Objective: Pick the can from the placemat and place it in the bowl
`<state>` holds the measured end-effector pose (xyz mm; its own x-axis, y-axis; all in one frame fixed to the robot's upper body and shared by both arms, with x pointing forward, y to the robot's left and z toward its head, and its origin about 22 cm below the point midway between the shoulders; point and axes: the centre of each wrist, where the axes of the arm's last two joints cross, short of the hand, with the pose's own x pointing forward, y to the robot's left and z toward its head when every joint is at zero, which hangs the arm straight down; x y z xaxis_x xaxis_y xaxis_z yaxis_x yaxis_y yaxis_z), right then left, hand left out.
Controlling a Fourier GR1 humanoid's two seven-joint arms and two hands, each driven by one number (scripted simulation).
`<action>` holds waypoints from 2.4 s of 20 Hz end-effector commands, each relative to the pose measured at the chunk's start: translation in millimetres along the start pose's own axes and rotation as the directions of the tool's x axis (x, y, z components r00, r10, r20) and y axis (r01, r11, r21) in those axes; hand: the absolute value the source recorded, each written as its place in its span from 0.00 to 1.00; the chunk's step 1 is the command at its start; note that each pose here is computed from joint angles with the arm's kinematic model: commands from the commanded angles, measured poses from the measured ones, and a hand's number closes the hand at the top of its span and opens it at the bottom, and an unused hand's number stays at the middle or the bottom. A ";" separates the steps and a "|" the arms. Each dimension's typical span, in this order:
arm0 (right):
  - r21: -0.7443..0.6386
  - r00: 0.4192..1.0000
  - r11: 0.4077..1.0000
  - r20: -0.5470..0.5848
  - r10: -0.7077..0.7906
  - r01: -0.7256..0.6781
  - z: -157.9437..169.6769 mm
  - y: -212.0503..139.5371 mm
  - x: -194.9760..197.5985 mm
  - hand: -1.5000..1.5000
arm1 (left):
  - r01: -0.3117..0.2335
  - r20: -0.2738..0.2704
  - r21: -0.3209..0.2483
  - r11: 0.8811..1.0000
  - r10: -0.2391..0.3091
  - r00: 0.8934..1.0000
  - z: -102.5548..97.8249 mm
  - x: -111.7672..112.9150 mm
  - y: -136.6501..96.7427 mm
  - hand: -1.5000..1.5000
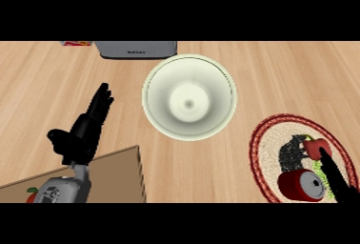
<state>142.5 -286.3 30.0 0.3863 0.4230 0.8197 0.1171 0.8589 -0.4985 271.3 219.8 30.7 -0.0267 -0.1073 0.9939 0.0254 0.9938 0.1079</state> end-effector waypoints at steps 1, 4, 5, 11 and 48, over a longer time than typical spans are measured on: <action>0.036 1.000 0.999 0.007 -0.008 0.007 -1.3 1.2 7.9 0.00 | 0.016 -0.005 0.001 1.000 -0.016 1.000 12.0 3.8 -12.5 0.50; 0.128 0.988 0.982 0.095 0.124 -0.136 -13.0 6.6 -0.3 1.00 | -0.003 0.002 -0.001 1.000 0.003 1.000 2.4 -8.3 -3.7 0.50; 0.128 0.984 0.980 0.109 0.142 -0.155 -15.7 16.7 1.6 1.00 | 0.011 0.010 -0.003 1.000 -0.011 1.000 -2.7 -1.3 -2.1 0.50; 0.128 0.973 0.977 0.176 0.147 -0.171 -2.2 36.0 -5.4 1.00 | 0.006 0.000 -0.004 1.000 -0.006 1.000 -12.4 1.7 -0.2 0.50; 0.532 0.292 0.664 0.846 -0.446 -0.526 82.9 6.0 229.6 1.00 | 0.011 0.009 0.009 1.000 -0.011 1.000 -12.2 6.7 -9.4 0.50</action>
<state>162.4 -179.1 215.3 -0.7303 -0.0189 0.6829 -0.6043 0.4840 -0.6329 278.4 212.4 33.4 -0.0296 -0.1130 0.9932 0.0269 0.9931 0.1138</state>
